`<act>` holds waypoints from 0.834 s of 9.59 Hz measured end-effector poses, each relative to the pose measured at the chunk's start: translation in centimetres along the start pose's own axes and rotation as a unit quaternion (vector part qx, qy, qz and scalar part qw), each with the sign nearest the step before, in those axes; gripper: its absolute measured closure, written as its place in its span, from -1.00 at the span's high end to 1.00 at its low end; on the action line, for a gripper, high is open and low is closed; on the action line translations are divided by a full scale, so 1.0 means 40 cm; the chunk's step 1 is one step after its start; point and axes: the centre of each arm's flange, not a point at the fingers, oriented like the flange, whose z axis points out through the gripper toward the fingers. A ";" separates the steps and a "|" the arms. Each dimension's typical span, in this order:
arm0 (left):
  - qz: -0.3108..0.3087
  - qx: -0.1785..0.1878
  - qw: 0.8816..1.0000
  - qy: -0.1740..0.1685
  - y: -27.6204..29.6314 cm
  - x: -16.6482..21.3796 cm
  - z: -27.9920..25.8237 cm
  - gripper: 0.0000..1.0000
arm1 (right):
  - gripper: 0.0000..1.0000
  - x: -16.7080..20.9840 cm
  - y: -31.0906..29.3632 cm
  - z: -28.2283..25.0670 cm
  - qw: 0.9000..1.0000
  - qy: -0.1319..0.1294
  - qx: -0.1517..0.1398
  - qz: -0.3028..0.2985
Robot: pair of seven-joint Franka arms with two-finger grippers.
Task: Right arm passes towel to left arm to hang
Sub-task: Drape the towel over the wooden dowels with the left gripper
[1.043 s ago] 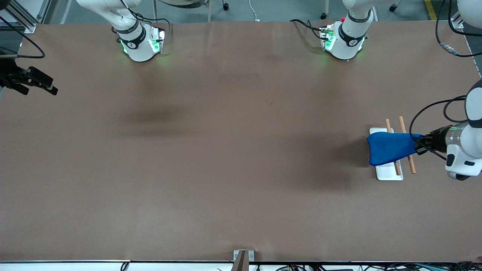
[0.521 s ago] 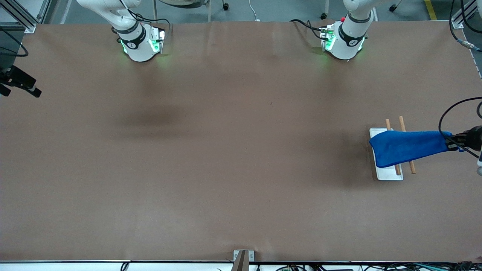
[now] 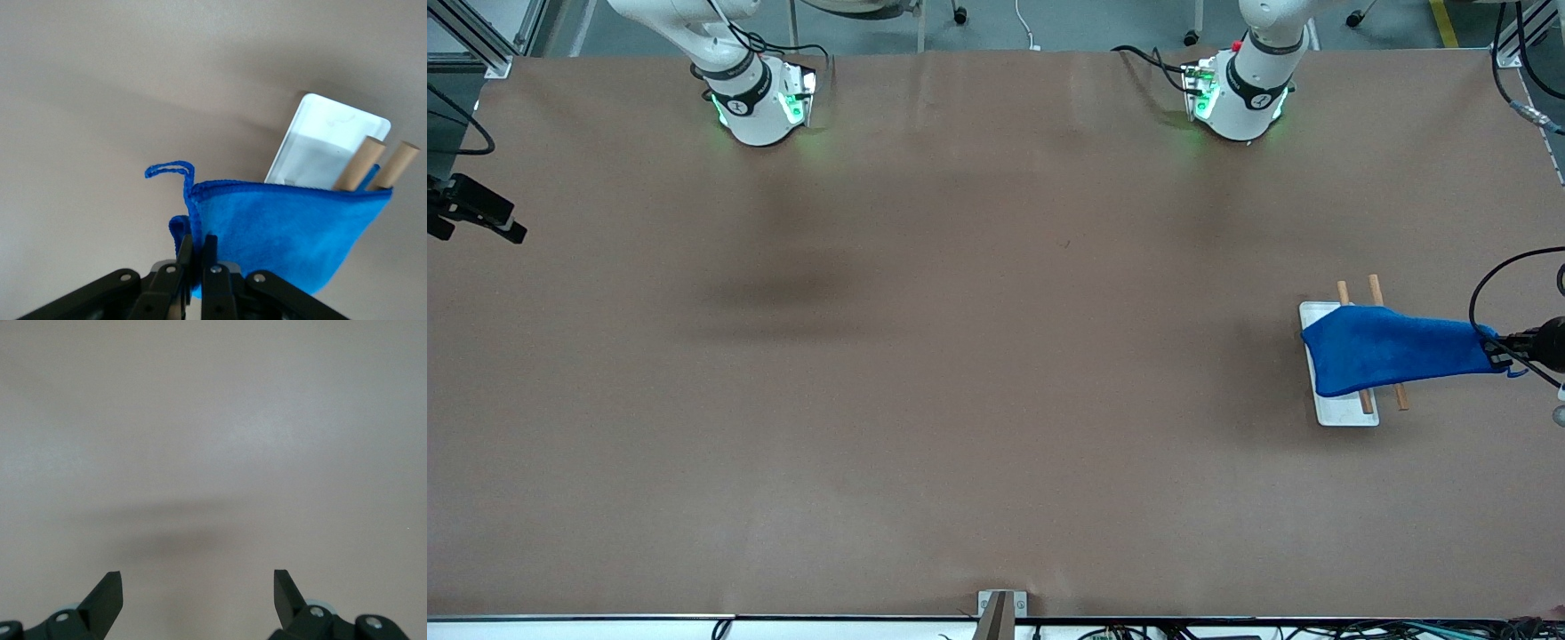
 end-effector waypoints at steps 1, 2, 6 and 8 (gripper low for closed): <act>0.011 -0.003 1.000 0.002 -0.013 0.011 0.018 -0.77 | 1.00 0.002 -0.001 0.005 1.000 -0.002 0.000 0.000; 0.020 -0.005 1.000 0.003 -0.021 0.016 0.026 -0.75 | 1.00 0.006 -0.003 0.013 1.000 -0.005 0.000 -0.001; 0.064 -0.003 0.997 0.034 -0.016 0.023 -0.028 0.17 | 1.00 0.020 -0.006 0.042 1.000 -0.016 -0.001 -0.002; 0.083 -0.009 0.993 0.086 0.038 0.003 -0.160 0.75 | 1.00 0.023 -0.006 0.050 1.000 -0.019 -0.002 -0.002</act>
